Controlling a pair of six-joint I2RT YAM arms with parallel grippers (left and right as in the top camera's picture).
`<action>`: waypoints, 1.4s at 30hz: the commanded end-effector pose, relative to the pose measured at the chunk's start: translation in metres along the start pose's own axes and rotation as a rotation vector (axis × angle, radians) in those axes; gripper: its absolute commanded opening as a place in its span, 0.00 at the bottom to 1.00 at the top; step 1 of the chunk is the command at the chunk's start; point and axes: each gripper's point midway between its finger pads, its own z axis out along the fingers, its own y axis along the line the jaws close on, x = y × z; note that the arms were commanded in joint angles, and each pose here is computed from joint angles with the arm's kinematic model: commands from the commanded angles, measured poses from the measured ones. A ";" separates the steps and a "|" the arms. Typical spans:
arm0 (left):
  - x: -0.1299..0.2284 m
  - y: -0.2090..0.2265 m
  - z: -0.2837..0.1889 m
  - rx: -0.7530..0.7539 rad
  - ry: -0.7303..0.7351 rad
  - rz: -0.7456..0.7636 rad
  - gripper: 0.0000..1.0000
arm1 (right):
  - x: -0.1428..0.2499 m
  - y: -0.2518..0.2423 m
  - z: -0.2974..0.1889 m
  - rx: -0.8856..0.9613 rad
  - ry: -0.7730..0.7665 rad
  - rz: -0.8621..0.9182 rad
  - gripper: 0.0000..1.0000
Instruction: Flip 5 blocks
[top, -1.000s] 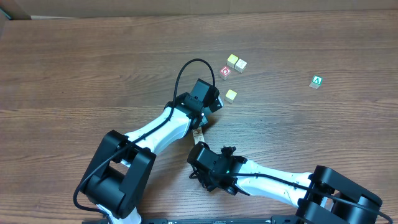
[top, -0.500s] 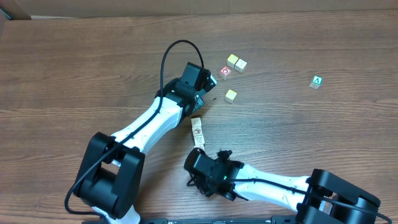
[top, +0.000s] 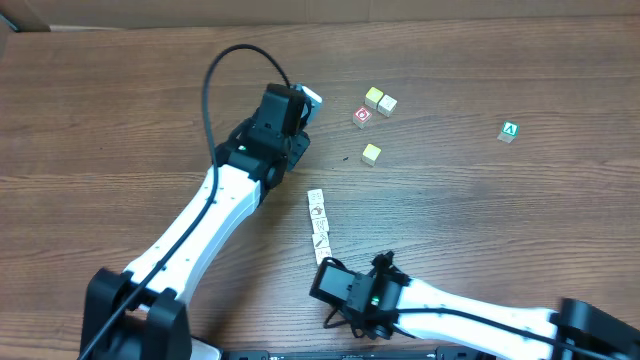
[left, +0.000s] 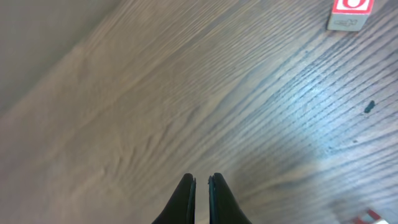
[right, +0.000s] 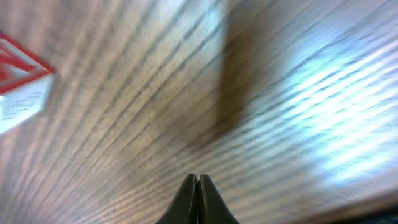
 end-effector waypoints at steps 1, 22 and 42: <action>-0.002 -0.001 -0.020 0.044 0.001 -0.195 0.04 | -0.020 0.005 -0.022 -0.076 -0.099 -0.020 0.04; 0.134 -0.096 -0.050 0.407 0.579 -0.434 0.05 | -0.057 0.003 -0.046 -0.092 -0.203 -0.144 0.04; 0.162 -0.140 -0.023 0.477 0.565 -0.637 0.05 | -0.057 0.006 -0.046 -0.102 -0.201 -0.147 0.04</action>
